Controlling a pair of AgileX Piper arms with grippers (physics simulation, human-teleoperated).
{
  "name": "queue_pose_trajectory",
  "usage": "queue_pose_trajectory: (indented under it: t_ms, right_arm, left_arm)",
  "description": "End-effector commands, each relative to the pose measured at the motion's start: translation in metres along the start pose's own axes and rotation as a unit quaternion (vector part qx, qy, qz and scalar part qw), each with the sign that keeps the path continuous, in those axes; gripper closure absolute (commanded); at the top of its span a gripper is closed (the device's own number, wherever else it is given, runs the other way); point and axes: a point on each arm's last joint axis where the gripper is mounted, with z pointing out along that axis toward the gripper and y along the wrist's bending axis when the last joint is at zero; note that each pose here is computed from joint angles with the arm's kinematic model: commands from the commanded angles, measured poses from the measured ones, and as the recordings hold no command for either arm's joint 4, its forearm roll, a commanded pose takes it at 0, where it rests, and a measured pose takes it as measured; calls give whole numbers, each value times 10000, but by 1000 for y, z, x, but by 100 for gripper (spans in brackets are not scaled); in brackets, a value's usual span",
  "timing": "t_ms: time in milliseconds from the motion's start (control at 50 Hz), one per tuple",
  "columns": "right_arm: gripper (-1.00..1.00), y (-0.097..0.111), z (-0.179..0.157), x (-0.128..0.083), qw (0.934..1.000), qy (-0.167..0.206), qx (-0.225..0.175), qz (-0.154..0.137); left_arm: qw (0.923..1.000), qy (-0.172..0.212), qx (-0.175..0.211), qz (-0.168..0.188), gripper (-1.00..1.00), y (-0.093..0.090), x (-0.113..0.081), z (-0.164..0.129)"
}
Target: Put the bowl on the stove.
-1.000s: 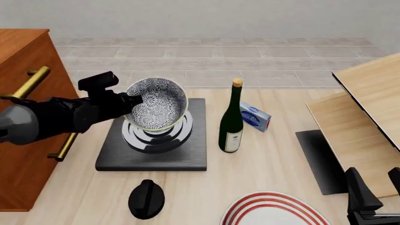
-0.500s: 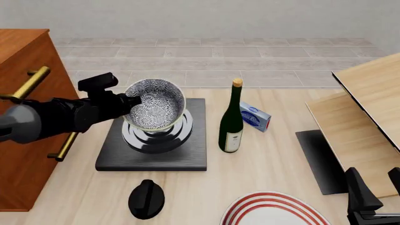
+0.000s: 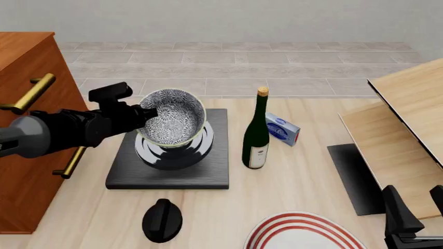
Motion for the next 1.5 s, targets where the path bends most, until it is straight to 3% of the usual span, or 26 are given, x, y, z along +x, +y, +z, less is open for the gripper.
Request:
queue_pose_trajectory:
  t_ms: [20,1160,1240,1260,1300,1320,1340,1500]
  right_arm:
    - [-100,0,0,0,10000,0,0,1]
    - [-100,0,0,0,10000,-1,-1,-1]
    - [-100,0,0,0,10000,0,1,0]
    - [-100,0,0,0,10000,1,0,-1]
    - [-100,0,0,0,10000,1,0,-1]
    - [-100,0,0,0,10000,1,1,-1]
    - [-100,0,0,0,10000,-1,1,0]
    - [-100,0,0,0,10000,-1,0,0]
  left_arm:
    - [10000,-24,9,-82,100,-1,-1,2]
    - [10000,30,11,41,100,0,5,14]
    - [10000,-19,-2,37,100,2,4,16]
    - [9997,-227,-64,-8,100,11,-4,11]
    - [9998,-145,29,113,100,1,-1,13]
    - [9998,-160,-12,90,100,5,-2,12]
    - [9997,-190,-15,139,-100,5,-3,12]
    - [9995,-257,-48,196,-100,8,-8,10]
